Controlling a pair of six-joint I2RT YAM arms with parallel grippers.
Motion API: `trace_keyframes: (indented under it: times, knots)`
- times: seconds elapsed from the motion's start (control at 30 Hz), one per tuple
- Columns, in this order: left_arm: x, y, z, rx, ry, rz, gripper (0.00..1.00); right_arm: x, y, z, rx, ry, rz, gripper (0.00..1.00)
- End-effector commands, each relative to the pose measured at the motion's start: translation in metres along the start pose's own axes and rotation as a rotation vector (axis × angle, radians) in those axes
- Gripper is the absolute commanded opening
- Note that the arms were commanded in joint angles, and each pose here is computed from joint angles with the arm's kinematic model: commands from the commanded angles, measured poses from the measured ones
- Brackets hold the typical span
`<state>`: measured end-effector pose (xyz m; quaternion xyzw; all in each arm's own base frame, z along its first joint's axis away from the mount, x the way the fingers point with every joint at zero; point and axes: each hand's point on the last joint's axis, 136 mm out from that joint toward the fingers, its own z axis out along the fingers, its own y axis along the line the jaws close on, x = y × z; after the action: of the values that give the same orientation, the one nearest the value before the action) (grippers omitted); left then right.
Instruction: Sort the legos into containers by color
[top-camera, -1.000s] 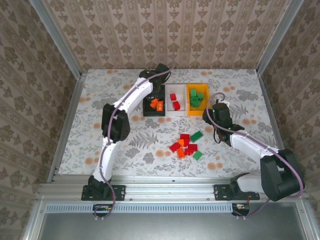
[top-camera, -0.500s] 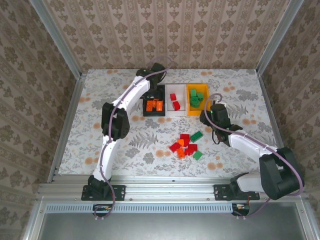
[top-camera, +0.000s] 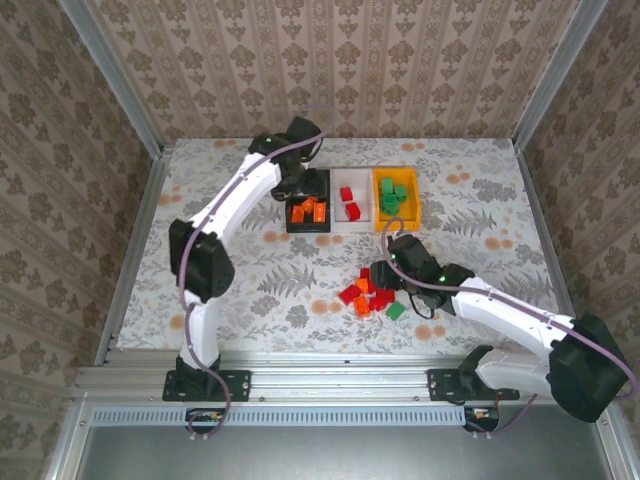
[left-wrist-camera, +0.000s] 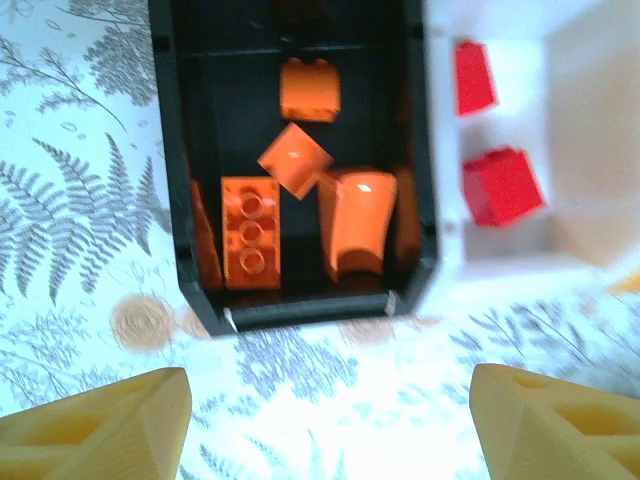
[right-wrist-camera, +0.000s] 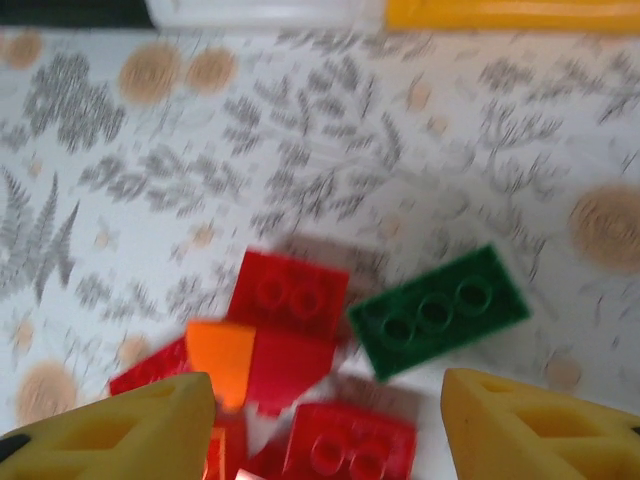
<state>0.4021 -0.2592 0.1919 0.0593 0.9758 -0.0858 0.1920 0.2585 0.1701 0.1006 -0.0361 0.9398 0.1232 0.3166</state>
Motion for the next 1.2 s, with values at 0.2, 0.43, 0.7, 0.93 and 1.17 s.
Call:
trace_keyframes:
  times: [0.2,0.43,0.7,0.93,1.17]
  knots:
    - [0.037,-0.007,0.004,0.158,0.036,0.022,0.8,0.062,0.012,-0.003,0.088,0.157,0.099,0.68]
    - [0.046,-0.021,-0.008,0.303,0.062,-0.041,0.98,0.073,0.007,0.007,0.166,0.163,0.131,0.65]
    - [0.045,-0.027,-0.025,0.36,0.029,-0.054,1.0,0.076,0.016,0.018,0.174,0.169,0.115,0.62]
    - [0.048,-0.027,-0.023,0.365,0.033,-0.059,0.99,0.07,0.014,0.022,0.209,0.152,0.085,0.62]
    - [0.048,-0.028,-0.02,0.367,0.04,-0.061,0.99,0.071,0.016,0.033,0.229,0.156,0.057,0.62]
